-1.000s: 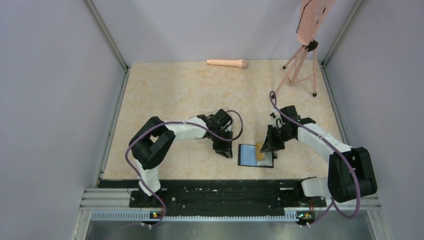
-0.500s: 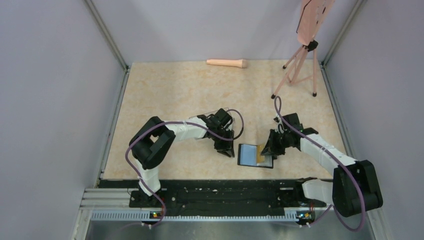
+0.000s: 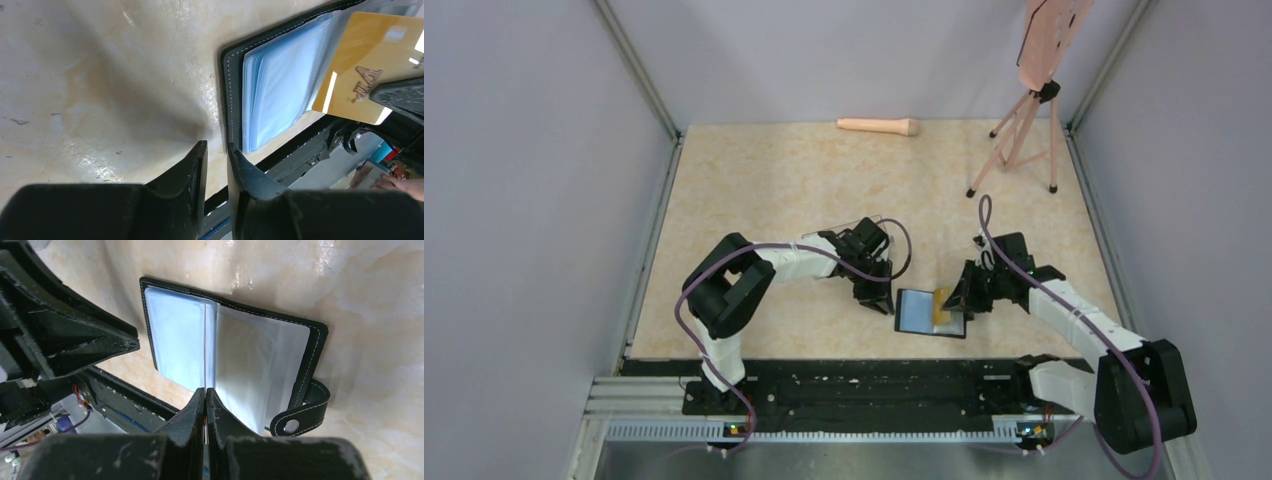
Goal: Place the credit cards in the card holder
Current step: Insert the credit card into the card holder.
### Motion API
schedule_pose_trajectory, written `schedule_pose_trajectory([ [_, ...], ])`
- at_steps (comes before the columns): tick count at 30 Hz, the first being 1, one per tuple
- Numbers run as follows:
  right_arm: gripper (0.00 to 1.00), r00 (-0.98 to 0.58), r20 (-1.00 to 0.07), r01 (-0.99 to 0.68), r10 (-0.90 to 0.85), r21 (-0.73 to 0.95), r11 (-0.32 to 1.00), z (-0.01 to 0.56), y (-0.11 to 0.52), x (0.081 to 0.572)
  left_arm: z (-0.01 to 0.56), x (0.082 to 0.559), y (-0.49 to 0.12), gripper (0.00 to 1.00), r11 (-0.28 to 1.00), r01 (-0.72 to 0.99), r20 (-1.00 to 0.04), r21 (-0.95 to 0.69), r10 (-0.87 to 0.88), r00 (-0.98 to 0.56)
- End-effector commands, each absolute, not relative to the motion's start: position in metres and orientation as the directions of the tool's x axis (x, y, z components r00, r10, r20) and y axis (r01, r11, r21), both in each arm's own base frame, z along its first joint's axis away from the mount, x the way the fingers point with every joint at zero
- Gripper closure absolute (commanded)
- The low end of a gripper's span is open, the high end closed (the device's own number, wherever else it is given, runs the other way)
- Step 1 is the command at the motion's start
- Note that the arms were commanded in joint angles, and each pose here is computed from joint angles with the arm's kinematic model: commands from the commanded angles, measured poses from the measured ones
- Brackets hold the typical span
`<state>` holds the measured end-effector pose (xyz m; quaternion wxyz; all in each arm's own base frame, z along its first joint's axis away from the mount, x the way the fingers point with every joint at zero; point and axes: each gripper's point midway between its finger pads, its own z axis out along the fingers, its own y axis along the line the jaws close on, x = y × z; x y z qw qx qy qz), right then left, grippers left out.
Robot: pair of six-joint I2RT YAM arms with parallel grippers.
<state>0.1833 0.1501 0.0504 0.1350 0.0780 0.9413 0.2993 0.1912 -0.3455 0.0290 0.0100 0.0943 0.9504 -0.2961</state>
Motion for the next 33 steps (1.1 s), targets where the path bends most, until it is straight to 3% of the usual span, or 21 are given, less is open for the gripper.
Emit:
schedule_pose_trajectory([
  [1,1.0,-0.934,-0.266,0.034,0.239,0.599,0.8,0.067,0.153,0.188,0.024,0.192,-0.347,0.74,0.803,0.171,-0.07,-0.571,0.159,-0.985],
  [17,1.0,-0.958,-0.173,0.069,0.23,0.636,0.769,0.038,0.161,0.172,0.025,0.193,-0.349,0.75,0.803,0.168,-0.073,-0.571,0.154,-0.985],
  [33,1.0,-0.955,-0.212,-0.005,0.209,0.712,0.703,0.049,0.176,0.177,0.02,0.19,-0.346,0.76,0.811,0.146,-0.056,-0.566,0.139,-0.989],
])
